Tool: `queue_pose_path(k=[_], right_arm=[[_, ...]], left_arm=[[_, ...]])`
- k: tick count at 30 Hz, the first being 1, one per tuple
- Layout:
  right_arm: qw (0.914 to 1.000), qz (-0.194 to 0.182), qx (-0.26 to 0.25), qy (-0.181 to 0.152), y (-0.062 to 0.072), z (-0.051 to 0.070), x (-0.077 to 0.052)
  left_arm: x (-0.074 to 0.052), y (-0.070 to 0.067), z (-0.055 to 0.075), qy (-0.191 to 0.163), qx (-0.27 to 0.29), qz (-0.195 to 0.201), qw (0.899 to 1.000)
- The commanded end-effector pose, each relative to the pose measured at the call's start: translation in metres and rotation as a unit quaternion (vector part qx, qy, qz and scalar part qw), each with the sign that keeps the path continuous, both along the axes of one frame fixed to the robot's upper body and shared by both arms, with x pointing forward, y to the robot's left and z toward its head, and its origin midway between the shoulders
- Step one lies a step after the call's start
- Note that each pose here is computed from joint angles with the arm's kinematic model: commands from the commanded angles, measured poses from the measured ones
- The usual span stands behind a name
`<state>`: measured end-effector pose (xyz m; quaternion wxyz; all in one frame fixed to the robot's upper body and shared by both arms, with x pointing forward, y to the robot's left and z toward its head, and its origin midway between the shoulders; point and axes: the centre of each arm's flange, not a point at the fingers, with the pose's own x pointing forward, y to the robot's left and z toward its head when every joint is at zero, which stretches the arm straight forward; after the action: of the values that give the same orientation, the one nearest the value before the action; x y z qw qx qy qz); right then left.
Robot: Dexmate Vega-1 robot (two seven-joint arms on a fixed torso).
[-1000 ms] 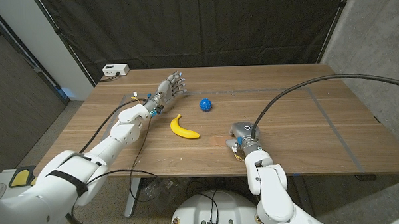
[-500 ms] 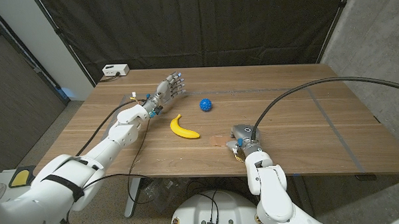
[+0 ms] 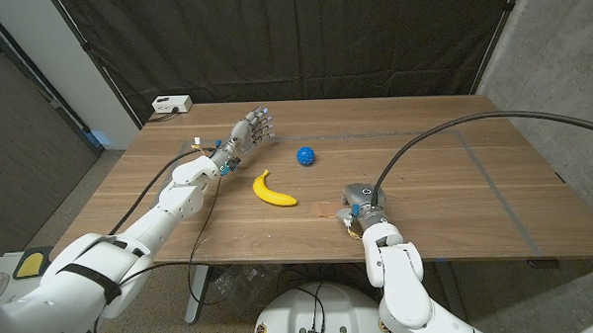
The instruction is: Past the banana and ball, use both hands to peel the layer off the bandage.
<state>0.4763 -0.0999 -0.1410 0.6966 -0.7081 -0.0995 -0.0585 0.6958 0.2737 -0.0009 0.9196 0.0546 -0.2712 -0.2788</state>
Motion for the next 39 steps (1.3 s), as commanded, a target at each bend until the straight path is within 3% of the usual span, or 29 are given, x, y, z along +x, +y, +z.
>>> queue_pose_path(k=[1, 8, 15, 20, 27, 30, 35, 37, 39], right_arm=[[0.9996, -0.016, -0.021, 0.008, 0.001, -0.007, 0.004], [0.9995, -0.012, -0.025, -0.014, 0.001, -0.008, 0.004], [0.9981, 0.006, -0.009, -0.061, 0.0, -0.009, -0.001], [0.9925, 0.017, 0.021, -0.119, -0.002, -0.012, -0.007], [0.9722, 0.039, 0.113, -0.202, -0.012, -0.016, -0.014], [0.9617, 0.048, 0.125, -0.239, -0.011, -0.014, -0.02], [0.9503, 0.069, 0.131, -0.274, -0.009, -0.009, -0.027], [0.9411, 0.072, 0.128, -0.305, -0.008, -0.009, -0.029], [0.9247, 0.068, 0.138, -0.348, -0.008, -0.011, -0.033]], left_arm=[[-0.001, 0.003, 0.001, -0.003, -0.006, 0.0, 1.0], [0.0, 0.004, -0.001, -0.001, -0.005, 0.001, 1.0], [0.001, 0.004, -0.001, 0.001, -0.003, 0.0, 1.0], [0.002, 0.003, -0.002, 0.005, 0.0, -0.002, 1.0], [0.001, 0.0, -0.001, -0.004, -0.002, -0.002, 1.0], [-0.002, -0.001, 0.002, -0.015, 0.003, 0.006, 1.0], [-0.004, -0.003, 0.005, -0.016, 0.02, 0.004, 1.0], [-0.004, -0.003, 0.005, -0.015, 0.021, 0.004, 1.0], [-0.005, -0.004, 0.005, -0.013, 0.024, 0.004, 1.0]])
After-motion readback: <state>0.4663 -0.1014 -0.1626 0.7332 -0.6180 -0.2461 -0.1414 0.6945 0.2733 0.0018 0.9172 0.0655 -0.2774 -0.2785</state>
